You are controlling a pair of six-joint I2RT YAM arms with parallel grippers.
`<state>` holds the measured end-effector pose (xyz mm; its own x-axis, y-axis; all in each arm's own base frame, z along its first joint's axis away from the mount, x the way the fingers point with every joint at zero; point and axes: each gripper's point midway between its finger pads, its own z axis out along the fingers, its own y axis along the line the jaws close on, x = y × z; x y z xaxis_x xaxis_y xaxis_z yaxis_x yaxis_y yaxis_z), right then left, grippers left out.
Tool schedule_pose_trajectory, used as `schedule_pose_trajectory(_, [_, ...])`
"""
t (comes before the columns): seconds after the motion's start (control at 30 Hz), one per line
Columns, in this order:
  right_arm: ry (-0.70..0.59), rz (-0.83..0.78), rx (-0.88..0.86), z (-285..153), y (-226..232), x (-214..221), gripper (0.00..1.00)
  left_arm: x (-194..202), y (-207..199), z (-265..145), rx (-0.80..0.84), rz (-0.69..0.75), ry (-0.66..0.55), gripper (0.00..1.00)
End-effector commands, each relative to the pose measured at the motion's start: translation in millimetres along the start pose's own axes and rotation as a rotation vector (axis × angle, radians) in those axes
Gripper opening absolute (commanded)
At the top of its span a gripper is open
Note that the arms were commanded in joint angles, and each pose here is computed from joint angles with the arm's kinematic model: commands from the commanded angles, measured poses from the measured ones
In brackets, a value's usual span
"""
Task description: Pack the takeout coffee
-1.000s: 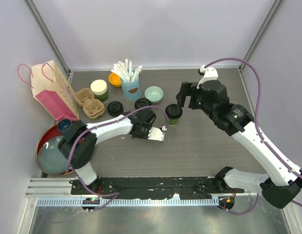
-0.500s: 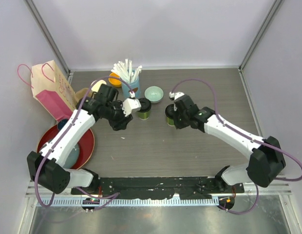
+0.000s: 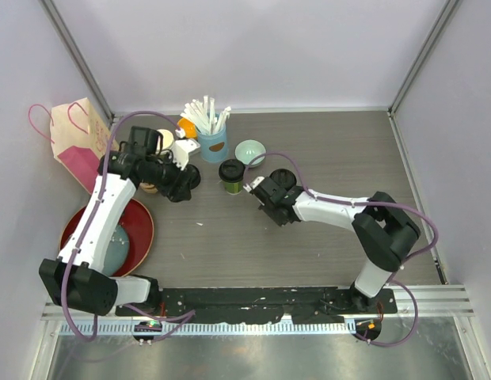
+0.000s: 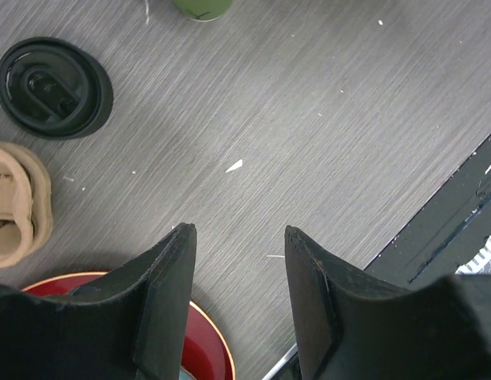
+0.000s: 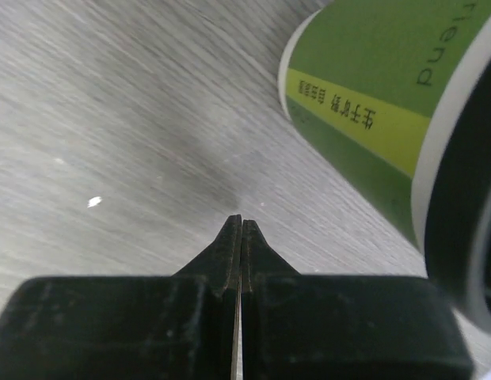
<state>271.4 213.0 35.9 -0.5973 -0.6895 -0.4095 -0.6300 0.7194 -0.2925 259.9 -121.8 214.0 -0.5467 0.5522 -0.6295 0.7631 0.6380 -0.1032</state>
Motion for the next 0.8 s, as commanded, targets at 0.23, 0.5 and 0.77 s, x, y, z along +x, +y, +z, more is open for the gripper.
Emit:
schedule_pose_trajectory(0.23, [0.041,-0.138,0.242,23.8,-51.3,-25.4,0.01,-12.1,19.4,-5.5,-0.062,-0.023,-0.024,0.53])
schedule_pose_trajectory(0.5, [0.051,-0.124,0.296,37.5,-78.6,-39.1,0.01,-8.1,31.4,-1.5,-0.09,-0.031,0.002,0.52])
schedule_pose_trajectory(0.77, [0.054,-0.105,0.317,51.1,-104.8,-48.9,0.01,-5.0,38.5,3.8,-0.101,-0.039,0.019,0.53])
